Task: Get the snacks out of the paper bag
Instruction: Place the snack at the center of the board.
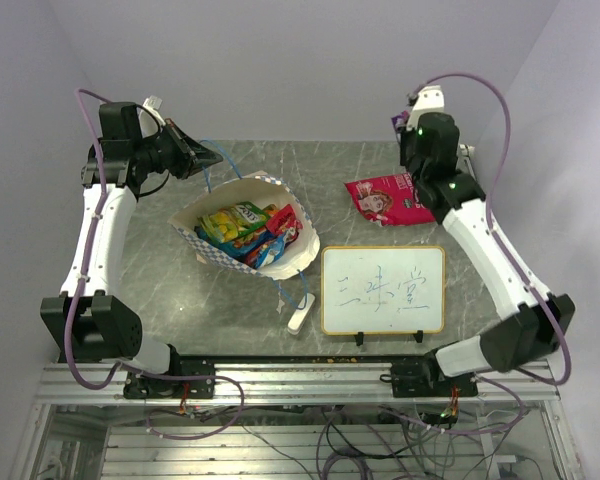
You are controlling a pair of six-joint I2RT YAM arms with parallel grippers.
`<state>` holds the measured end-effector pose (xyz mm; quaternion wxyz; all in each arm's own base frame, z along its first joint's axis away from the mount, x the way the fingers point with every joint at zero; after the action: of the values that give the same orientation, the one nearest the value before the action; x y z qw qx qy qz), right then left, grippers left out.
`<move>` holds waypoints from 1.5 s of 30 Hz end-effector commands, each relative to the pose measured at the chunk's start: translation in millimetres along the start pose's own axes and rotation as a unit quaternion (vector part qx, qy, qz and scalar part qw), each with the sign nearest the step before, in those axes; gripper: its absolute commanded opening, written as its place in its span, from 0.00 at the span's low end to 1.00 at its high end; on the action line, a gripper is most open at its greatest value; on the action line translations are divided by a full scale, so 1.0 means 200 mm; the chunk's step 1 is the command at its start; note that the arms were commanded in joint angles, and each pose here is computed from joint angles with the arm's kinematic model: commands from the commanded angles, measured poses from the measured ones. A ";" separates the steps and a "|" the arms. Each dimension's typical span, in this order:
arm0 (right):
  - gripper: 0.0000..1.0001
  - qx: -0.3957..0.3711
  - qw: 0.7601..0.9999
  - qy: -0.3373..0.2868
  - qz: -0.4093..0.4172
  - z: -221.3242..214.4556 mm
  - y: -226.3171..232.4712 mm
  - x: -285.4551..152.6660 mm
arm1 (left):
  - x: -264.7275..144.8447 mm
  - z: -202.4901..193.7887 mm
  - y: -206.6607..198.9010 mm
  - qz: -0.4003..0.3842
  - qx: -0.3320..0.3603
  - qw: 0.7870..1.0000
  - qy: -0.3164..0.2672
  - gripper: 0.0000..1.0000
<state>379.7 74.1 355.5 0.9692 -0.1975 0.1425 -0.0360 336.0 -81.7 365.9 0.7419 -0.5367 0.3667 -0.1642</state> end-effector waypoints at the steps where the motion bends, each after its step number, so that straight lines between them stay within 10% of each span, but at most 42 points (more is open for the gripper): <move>1: 0.00 0.019 0.994 0.099 -0.042 -0.15 -0.05 0.13 | -0.03 0.03 -0.07 -0.022 0.022 0.999 -0.008 0.07; 16: 0.00 -0.152 0.964 0.198 -0.097 -0.47 -0.06 0.50 | -0.02 0.04 -0.07 -0.029 0.015 0.999 -0.003 0.07; 45: 0.07 -0.215 0.937 0.273 -0.010 -0.85 0.51 0.81 | 0.00 0.04 -0.04 -0.022 0.017 1.000 0.004 0.07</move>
<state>484.0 70.3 134.5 0.8262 -0.3885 0.4020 -0.0697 341.6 -80.0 367.2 0.7411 -0.5378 0.3653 -0.1677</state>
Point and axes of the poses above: each gripper's point midway between its finger pads, its own x axis out along the fingers, its own y axis along the line the jaws close on, z = x × y, the point moved 7 cm from there along -x, back along the fingers, and after that the axes turned 13 degrees about -x, right-handed, at the moved point
